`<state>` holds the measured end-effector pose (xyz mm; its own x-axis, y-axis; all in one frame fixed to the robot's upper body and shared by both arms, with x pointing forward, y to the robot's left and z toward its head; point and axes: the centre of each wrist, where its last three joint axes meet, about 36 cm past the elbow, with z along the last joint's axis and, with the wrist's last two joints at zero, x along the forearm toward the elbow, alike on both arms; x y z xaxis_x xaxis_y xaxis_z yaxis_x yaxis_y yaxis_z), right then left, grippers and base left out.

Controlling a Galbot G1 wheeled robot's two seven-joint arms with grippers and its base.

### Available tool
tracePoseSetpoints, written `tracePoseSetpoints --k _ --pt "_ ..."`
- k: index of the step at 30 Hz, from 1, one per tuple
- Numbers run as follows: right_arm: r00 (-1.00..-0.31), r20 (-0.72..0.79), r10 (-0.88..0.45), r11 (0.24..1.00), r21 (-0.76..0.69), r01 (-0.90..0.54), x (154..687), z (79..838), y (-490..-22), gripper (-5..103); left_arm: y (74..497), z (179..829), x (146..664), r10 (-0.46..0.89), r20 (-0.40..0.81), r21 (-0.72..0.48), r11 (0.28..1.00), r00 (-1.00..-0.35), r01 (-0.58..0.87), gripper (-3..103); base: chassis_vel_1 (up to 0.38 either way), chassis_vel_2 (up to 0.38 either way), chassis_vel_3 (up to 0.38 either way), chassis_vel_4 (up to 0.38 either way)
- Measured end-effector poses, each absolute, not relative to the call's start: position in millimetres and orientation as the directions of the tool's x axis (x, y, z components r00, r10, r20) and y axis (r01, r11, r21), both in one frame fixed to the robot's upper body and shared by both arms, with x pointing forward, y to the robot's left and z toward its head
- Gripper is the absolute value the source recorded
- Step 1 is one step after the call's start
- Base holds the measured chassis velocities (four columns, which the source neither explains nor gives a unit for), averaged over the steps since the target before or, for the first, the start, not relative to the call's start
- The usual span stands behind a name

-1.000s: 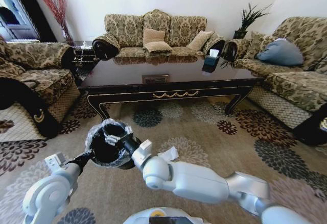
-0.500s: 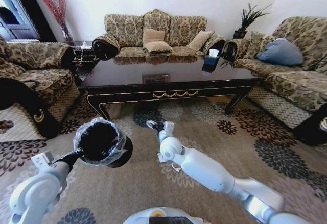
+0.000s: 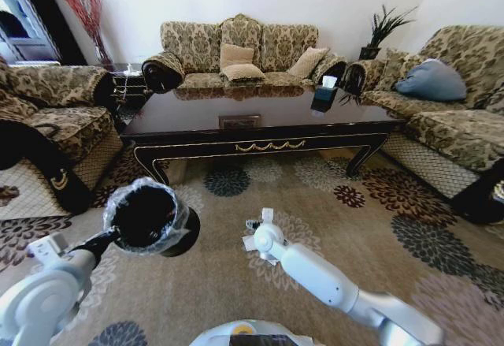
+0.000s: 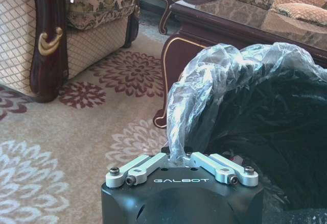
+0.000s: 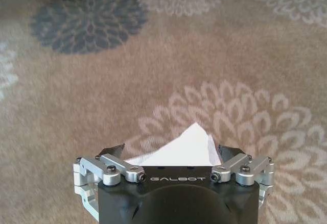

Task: Move to the front of the table and pick up the trash from the floor, then place it into the trash bin.

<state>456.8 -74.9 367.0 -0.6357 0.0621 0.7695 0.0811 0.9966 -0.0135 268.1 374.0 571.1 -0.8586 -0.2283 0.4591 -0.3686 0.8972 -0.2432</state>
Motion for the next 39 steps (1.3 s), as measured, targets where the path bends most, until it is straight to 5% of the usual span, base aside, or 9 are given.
tracePoseSetpoints --k 9,39 --pt "-0.554 0.83 0.072 0.988 0.015 0.152 461.8 329.8 -80.3 100 367.8 584.5 256.9 -0.226 0.429 -0.257 0.897 -0.874 -0.359 2 0.0 0.0 0.0 0.0" --pt "-0.504 0.847 0.171 0.952 -0.009 0.308 528.0 238.1 -124.9 100 358.5 582.4 244.6 -0.243 0.444 -0.243 0.894 -0.862 -0.377 2 0.0 0.0 0.0 0.0"
